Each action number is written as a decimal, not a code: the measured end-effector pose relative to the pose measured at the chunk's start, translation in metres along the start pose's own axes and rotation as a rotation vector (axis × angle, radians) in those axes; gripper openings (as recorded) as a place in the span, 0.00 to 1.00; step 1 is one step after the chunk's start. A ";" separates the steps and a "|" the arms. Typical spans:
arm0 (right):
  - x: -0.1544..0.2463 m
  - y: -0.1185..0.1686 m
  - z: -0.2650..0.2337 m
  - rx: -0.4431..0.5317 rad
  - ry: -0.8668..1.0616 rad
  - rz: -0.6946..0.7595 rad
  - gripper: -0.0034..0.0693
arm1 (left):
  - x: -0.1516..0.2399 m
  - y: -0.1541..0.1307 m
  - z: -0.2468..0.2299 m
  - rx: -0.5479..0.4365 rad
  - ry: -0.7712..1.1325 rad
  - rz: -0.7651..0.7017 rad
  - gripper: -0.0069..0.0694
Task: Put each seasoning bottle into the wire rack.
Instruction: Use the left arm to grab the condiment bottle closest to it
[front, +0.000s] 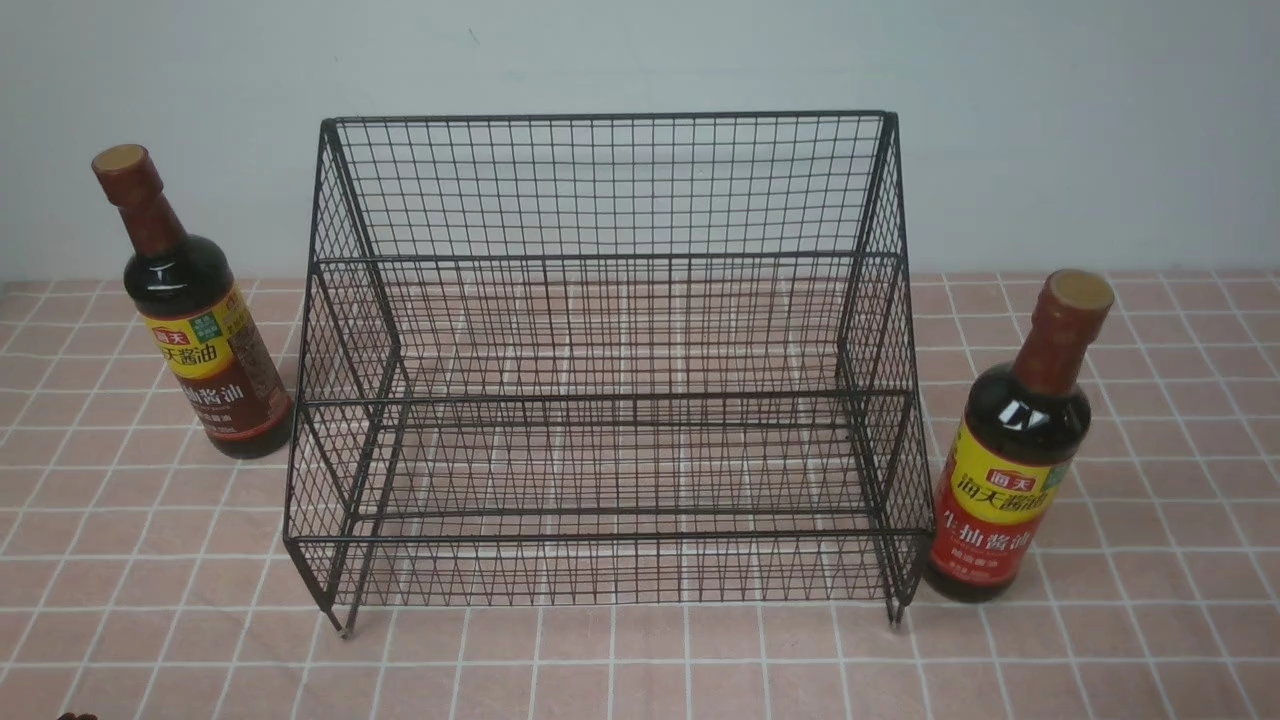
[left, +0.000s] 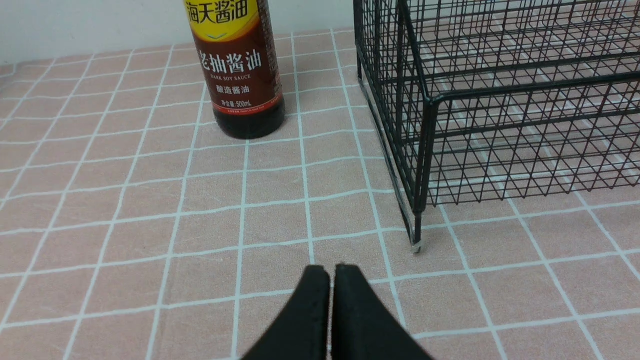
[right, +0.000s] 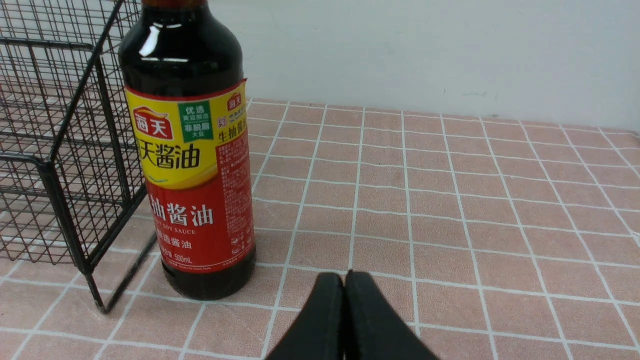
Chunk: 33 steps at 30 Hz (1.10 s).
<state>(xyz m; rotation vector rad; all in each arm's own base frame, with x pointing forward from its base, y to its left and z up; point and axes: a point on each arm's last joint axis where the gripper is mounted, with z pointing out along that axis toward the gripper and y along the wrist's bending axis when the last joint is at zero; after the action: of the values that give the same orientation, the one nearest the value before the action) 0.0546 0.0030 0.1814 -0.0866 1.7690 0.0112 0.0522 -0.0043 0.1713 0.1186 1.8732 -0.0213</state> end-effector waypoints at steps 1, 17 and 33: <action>0.000 0.000 0.000 0.000 0.000 0.000 0.03 | 0.000 0.000 0.000 0.000 0.000 0.000 0.08; 0.000 0.000 0.000 0.000 0.000 0.000 0.03 | 0.000 0.000 0.000 0.000 0.000 0.000 0.08; 0.000 0.000 0.000 0.000 0.000 0.000 0.03 | -0.014 -0.001 -0.001 0.032 -0.162 -0.206 0.08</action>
<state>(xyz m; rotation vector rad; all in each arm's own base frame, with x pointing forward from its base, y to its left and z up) 0.0546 0.0030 0.1814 -0.0866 1.7690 0.0112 0.0555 -0.0066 0.1849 -0.0534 1.7165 -0.1971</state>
